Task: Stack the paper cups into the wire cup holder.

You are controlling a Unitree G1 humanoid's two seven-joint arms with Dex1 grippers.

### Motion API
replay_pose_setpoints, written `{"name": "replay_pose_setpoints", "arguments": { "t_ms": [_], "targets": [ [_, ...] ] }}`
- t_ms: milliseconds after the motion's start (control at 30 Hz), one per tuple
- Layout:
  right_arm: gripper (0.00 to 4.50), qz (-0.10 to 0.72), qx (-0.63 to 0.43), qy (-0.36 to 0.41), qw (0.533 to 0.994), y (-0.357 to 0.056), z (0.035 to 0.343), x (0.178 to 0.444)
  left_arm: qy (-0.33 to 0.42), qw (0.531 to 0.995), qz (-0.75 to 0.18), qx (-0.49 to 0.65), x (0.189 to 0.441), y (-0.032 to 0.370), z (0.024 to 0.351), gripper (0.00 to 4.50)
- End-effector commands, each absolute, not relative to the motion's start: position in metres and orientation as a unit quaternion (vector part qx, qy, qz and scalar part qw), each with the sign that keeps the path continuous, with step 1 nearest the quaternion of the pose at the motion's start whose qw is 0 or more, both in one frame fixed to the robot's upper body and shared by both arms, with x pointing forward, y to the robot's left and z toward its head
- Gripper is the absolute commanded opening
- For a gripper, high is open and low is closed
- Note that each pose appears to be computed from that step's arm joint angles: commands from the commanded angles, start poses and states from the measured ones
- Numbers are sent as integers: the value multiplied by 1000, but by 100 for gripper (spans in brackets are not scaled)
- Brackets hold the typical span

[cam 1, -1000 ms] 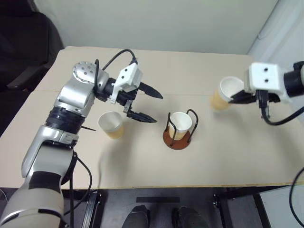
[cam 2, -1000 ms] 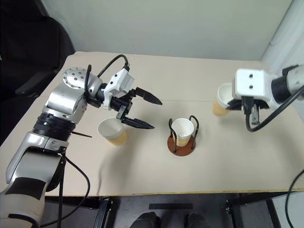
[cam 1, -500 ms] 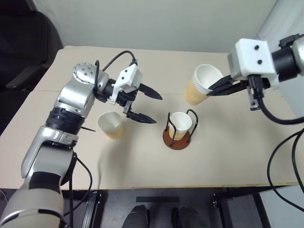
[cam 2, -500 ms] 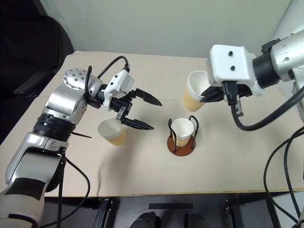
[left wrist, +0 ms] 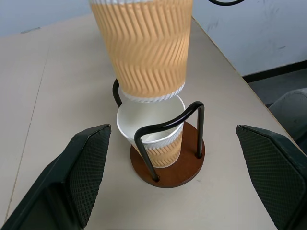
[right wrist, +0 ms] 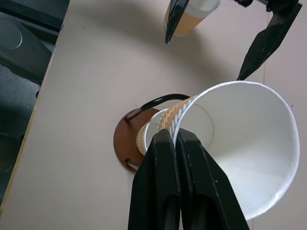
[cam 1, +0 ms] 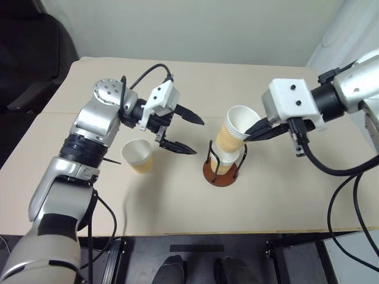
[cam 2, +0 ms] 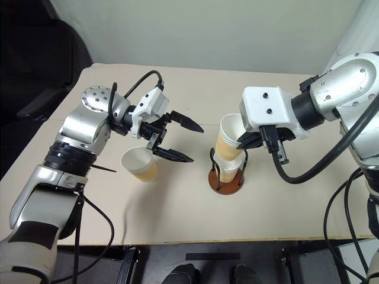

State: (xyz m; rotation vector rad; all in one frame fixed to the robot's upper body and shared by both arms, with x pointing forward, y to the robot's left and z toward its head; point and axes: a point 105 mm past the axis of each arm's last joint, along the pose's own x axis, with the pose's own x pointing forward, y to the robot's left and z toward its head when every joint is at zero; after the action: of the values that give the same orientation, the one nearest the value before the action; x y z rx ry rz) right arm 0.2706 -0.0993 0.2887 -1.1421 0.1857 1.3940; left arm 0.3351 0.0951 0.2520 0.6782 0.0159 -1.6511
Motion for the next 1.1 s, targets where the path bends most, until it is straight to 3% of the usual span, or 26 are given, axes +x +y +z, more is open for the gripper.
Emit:
{"name": "replay_pose_setpoints", "arguments": {
  "t_ms": [33, 900, 1000, 1033, 1100],
  "targets": [
    [2, 601, -506, 72, 614, -97, 288, 273, -6, 611, -733, 297, 328, 94, 260, 450],
    [2, 612, -528, 86, 583, -93, 259, 290, -6, 621, -727, 292, 327, 98, 261, 450],
    [58, 617, -511, 73, 594, -85, 262, 290, -7, 624, -725, 292, 328, 99, 261, 450],
    [105, 618, -505, 68, 599, -83, 263, 290, -7, 625, -724, 291, 328, 100, 261, 450],
    [154, 613, -497, 61, 611, -80, 266, 293, -7, 626, -724, 291, 328, 100, 261, 450]
  ]
}}
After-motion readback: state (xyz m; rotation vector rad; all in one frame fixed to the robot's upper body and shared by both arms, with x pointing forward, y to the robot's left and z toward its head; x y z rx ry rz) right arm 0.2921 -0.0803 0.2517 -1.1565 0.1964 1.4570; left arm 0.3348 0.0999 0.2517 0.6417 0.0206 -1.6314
